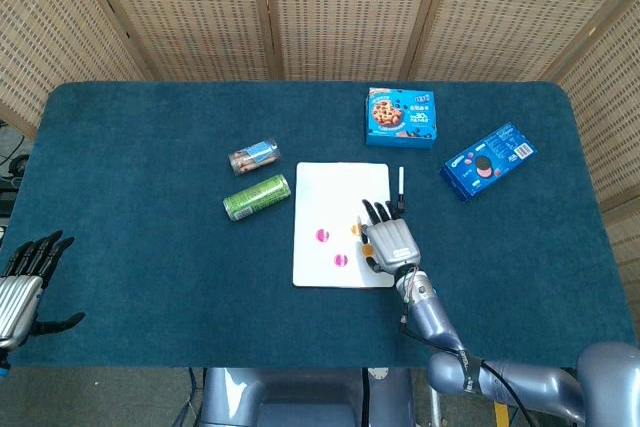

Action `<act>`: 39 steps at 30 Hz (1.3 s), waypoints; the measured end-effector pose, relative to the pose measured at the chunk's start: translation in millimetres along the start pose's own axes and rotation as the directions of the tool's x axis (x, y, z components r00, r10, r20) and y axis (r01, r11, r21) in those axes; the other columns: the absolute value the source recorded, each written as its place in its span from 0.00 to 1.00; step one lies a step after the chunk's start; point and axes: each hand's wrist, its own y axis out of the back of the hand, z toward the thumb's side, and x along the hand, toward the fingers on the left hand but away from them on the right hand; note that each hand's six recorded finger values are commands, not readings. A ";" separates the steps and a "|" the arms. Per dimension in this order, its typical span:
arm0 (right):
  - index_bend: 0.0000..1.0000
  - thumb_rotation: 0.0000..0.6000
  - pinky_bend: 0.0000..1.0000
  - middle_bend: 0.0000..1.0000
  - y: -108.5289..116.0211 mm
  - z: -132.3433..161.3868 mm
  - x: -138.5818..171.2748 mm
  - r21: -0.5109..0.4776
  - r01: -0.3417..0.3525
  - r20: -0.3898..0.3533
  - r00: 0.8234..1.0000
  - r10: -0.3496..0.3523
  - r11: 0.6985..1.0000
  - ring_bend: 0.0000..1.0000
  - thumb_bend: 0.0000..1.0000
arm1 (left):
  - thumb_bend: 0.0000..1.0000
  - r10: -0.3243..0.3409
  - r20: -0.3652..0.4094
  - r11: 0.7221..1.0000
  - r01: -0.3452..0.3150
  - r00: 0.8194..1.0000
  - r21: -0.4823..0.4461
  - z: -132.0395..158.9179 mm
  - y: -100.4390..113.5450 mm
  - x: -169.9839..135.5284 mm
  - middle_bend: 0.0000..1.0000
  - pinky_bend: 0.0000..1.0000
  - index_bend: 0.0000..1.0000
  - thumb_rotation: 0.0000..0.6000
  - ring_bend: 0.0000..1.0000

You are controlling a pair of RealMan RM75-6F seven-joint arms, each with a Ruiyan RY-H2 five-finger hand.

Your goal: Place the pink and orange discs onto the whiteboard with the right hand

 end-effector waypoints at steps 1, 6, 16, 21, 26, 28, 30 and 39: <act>0.56 1.00 0.00 0.00 -0.3 -1.1 -0.5 0.003 -0.001 0.005 1.000 0.001 1.000 0.00 0.40 | 0.00 0.000 0.000 1.000 0.000 1.000 0.000 -0.1 0.2 -0.1 0.00 0.00 0.00 1.00 0.00; 0.56 1.00 0.00 0.00 -2.7 -4.0 -0.8 0.007 -0.009 0.017 1.000 0.009 1.000 0.00 0.40 | 0.00 -0.001 0.000 1.000 0.001 1.000 0.000 -0.3 -0.1 0.2 0.00 0.00 0.00 1.00 0.00; 0.56 1.00 0.00 0.00 -9.5 -8.0 -3.8 0.025 -0.031 0.046 0.999 0.030 0.999 0.00 0.40 | 0.00 0.000 0.001 1.000 0.000 1.000 0.000 0.3 0.0 -0.5 0.00 0.00 0.00 1.00 0.00; 0.56 1.00 0.00 0.00 -11.3 -14.6 -5.2 0.033 -0.037 0.065 0.997 0.035 0.999 0.00 0.40 | 0.00 -0.002 0.002 1.000 0.002 1.000 -0.001 0.3 -0.1 -0.2 0.00 0.00 0.00 1.00 0.00; 0.56 1.00 0.00 0.00 -11.9 -18.1 -6.6 0.039 -0.039 0.076 0.996 0.036 0.998 0.00 0.40 | 0.00 -0.001 0.002 1.000 0.001 1.000 -0.002 0.4 0.0 -0.4 0.00 0.00 0.00 1.00 0.00; 0.56 1.00 0.00 0.00 -12.2 -18.7 -7.1 0.040 -0.040 0.079 0.996 0.037 0.998 0.00 0.40 | 0.00 -0.001 0.002 1.000 0.001 1.000 -0.001 0.3 -0.2 -0.5 0.00 0.00 0.00 1.00 0.00; 0.56 1.00 0.00 0.00 -12.2 -18.8 -7.3 0.041 -0.040 0.079 0.996 0.037 0.998 0.00 0.40 | 0.00 -0.001 0.002 1.000 0.001 1.000 -0.001 0.4 -0.1 -0.5 0.00 0.00 0.00 1.00 0.00; 0.46 1.00 0.00 0.00 -14.5 -18.0 -6.1 0.046 -0.045 0.072 0.996 0.042 0.998 0.00 0.36 | 0.00 0.001 0.001 1.000 -0.001 1.000 -0.002 -0.1 0.6 -0.8 0.00 0.00 0.00 1.00 0.00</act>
